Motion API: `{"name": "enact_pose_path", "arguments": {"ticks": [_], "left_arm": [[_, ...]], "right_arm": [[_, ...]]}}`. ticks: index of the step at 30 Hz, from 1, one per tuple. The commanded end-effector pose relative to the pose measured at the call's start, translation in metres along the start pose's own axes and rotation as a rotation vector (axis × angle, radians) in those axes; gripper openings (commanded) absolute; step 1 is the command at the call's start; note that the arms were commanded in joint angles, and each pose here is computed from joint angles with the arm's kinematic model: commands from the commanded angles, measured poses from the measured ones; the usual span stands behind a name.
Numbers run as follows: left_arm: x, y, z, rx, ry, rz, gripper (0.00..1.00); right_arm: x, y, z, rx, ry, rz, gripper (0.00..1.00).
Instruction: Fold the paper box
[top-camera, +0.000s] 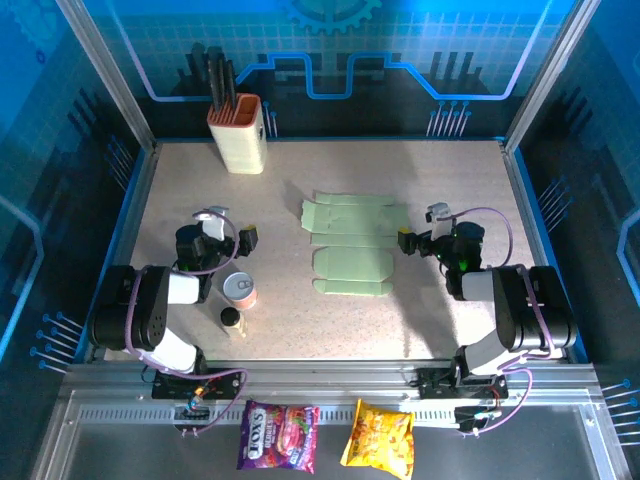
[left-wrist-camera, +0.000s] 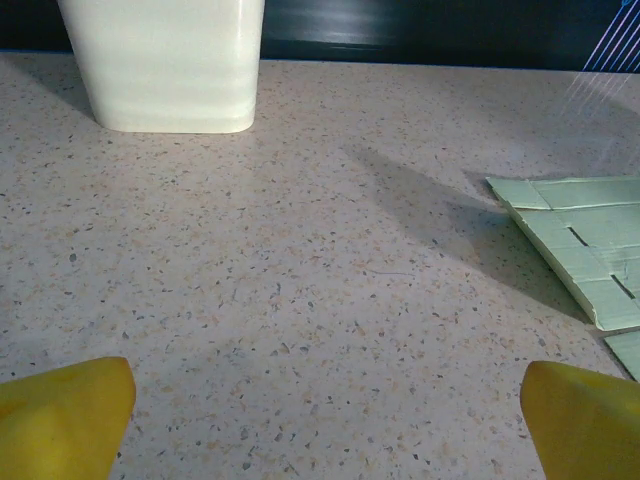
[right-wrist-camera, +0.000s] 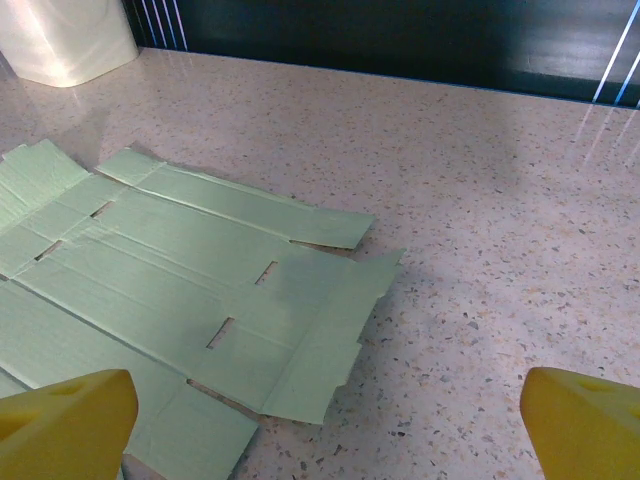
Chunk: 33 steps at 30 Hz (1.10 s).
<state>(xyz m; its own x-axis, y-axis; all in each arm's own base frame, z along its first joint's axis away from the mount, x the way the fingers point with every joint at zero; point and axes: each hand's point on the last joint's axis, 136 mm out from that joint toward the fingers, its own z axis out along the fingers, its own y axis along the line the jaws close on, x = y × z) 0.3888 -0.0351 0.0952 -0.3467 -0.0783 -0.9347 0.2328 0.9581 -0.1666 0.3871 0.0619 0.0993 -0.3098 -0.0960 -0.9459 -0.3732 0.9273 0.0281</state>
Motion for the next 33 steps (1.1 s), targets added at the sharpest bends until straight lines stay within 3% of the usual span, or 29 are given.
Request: {"name": "enact_pose_path", "arguments": {"ticks": [1, 33], "left_arm": [[-0.004, -0.003, -0.002, 0.025, -0.027, 0.022, 1.00], [-0.005, 0.009, -0.001, -0.041, -0.025, -0.003, 1.00]], "right_arm": [[-0.006, -0.001, -0.002, -0.008, -0.031, -0.026, 0.99], [-0.006, 0.000, -0.002, -0.008, -0.030, -0.026, 0.99]]}}
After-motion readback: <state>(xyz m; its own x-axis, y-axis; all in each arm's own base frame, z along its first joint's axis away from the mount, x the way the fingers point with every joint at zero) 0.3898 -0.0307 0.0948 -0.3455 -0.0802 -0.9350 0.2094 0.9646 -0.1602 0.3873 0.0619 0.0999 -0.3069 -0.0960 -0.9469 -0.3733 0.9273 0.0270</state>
